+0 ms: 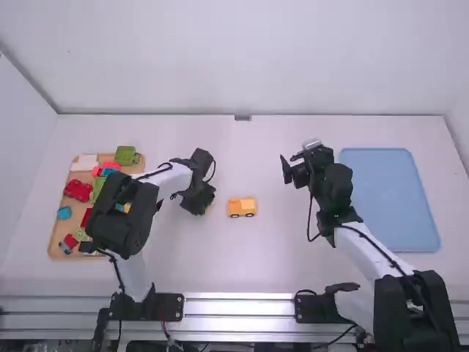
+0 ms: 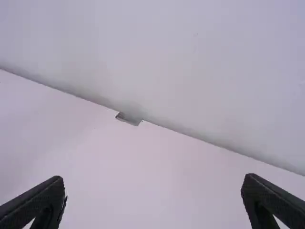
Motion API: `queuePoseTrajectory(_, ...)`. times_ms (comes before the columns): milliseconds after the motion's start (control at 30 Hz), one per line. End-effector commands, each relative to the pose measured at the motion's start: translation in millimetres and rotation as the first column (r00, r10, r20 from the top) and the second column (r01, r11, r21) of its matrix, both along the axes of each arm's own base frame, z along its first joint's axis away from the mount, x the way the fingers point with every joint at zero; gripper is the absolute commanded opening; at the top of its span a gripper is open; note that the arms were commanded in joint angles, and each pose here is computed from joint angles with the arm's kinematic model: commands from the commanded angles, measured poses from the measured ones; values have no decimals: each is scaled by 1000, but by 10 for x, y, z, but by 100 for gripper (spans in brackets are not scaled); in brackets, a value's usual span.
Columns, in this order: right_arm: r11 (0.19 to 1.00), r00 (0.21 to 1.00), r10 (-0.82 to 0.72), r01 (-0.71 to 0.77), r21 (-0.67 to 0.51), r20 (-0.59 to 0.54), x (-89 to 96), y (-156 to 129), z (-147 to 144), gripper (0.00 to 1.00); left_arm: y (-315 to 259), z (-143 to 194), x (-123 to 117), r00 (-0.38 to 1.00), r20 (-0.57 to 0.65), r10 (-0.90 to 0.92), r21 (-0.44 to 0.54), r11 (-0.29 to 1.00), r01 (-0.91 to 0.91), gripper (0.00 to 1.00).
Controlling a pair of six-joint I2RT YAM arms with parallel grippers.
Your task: Assemble lego blocks to make yellow taxi
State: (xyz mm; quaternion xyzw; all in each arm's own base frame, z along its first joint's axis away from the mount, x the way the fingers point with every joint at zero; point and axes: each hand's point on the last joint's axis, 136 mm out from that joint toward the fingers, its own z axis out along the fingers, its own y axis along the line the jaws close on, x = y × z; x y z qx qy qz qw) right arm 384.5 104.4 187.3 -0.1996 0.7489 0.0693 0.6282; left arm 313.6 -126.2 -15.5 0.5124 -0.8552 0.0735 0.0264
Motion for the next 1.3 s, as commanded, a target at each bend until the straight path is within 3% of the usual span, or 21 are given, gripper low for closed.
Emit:
queuePoseTrajectory(0, 1000, 1000, 2, -2, 5, 6, -30, 2, 24, 98, -120, -33, -103, 942, -125, 310, -51, 947, -318, 8)
queuePoseTrajectory(133, 1000, 1000, 2, -2, 6, 6, -29, 1, 24, 98, -160, -27, -124, 872, -178, 456, -49, 881, -471, 12)
queuePoseTrajectory(500, 1000, 1000, 1, -1, 6, 5, -29, 0, 24, 98, -198, -17, -131, 812, -215, 542, -48, 825, -563, 13)
queuePoseTrajectory(567, 1000, 1000, 2, -2, 6, 6, -29, 1, 24, 98, -194, -18, -127, 813, -213, 542, -48, 825, -563, 25)
queuePoseTrajectory(633, 1000, 1000, 2, -2, 6, 6, -29, 1, 24, 98, -172, -25, -115, 814, -200, 546, -40, 825, -563, 31)
queuePoseTrajectory(667, 1000, 1000, 1, -1, 5, 6, -29, 0, 24, 98, -137, -34, -97, 815, -181, 551, -27, 825, -564, 54)
queuePoseTrajectory(700, 1000, 1000, 2, -2, 6, 6, -29, 1, 24, 98, -117, -38, -88, 815, -171, 554, -20, 825, -565, 67)
queuePoseTrajectory(733, 1000, 1000, 2, -2, 6, 6, -29, 1, 24, 98, -111, -40, -87, 815, -167, 554, -17, 825, -565, 95)
queuePoseTrajectory(767, 1000, 1000, 2, -2, 6, 6, -29, 1, 24, 98, -112, -39, -85, 815, -167, 554, -18, 825, -565, 98)
queuePoseTrajectory(1033, 1000, 1000, 2, -2, 6, 6, -29, 1, 24, 98, -123, -33, -30, 832, -147, 536, -36, 837, -546, 99)
queuePoseTrajectory(1167, 1000, 1000, 1, -1, 5, 6, -29, 0, 24, 98, -83, 133, 35, 862, -126, 491, -47, 865, -500, 99)
queuePoseTrajectory(1267, 1000, 1000, 2, -2, 6, 6, -29, 1, 24, 98, 41, 281, 81, 870, -95, 484, -2, 874, -487, 99)
